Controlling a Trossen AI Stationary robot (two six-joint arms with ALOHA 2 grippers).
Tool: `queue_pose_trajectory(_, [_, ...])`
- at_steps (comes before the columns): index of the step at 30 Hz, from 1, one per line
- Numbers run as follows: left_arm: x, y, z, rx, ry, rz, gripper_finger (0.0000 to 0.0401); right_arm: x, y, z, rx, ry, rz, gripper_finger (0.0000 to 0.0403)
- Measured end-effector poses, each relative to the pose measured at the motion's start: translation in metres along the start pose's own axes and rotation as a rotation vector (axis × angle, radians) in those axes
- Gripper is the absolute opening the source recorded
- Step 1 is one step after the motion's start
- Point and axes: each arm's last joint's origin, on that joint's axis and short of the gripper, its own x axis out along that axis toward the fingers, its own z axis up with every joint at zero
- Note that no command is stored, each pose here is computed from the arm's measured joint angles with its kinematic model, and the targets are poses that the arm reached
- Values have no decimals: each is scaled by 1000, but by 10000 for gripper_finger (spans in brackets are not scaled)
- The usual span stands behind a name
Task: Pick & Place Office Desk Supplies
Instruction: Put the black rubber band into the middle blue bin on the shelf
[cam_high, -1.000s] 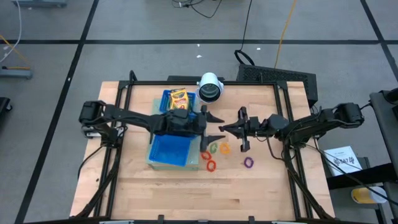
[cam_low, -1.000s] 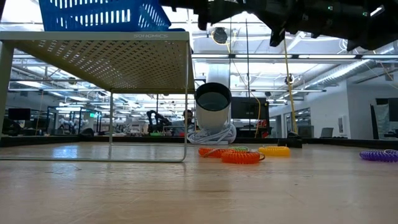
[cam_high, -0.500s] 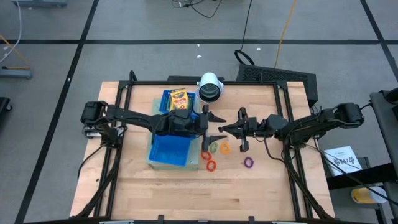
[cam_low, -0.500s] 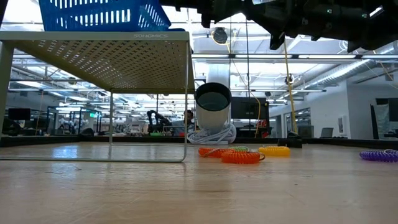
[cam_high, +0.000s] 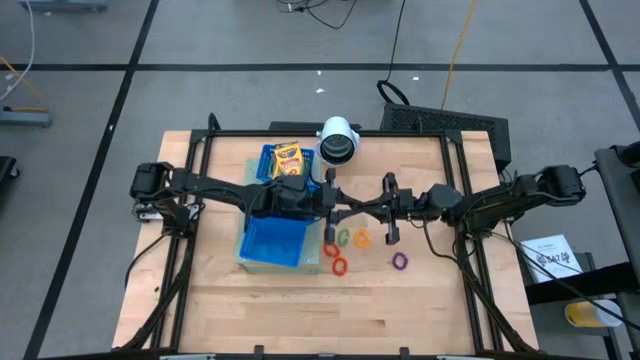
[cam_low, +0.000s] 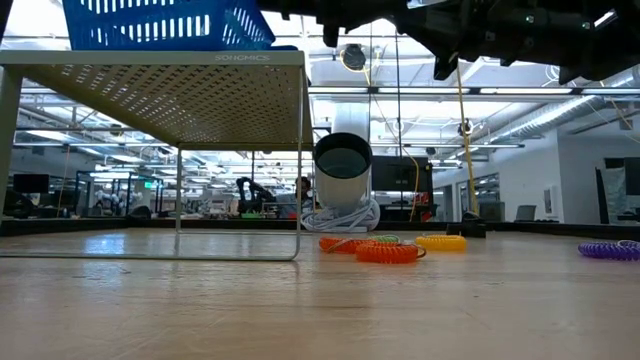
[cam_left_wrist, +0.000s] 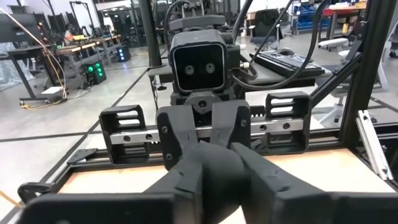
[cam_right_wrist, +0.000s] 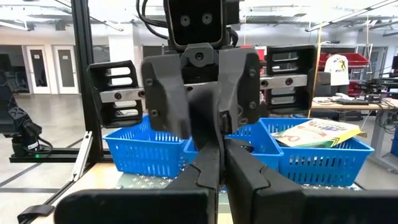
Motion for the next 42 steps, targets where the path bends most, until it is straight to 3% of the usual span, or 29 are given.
queue_pose_trajectory(7, [0, 0, -1, 20, 11, 0, 9, 0, 0, -2, -17, 19, 2, 12])
queue_pose_trajectory(11, [-1, 0, 0, 19, 19, -1, 17, 0, -1, -6, -22, 61, -26, 42])
queue_pose_trajectory(16, [-12, 2, 14, 23, 11, -4, 11, -4, -4, -10, -57, 139, -134, 113])
queue_pose_trajectory(19, [-25, 3, 26, 35, 39, -9, 7, -9, -6, -5, -51, 157, -199, 151])
queue_pose_trajectory(24, [-58, 5, 48, 50, 86, -16, 12, -18, -6, 4, -45, 175, -207, 189])
queue_pose_trajectory(30, [-105, 4, 44, 40, 68, -25, 10, -29, -7, 7, -34, 186, -204, 193])
queue_pose_trajectory(35, [-149, 6, 26, -25, 25, 78, 8, -35, -7, 4, -30, 175, -208, 182])
queue_pose_trajectory(42, [-183, 2, -4, -131, 7, 105, 5, -39, -7, 3, -28, 140, -209, 172])
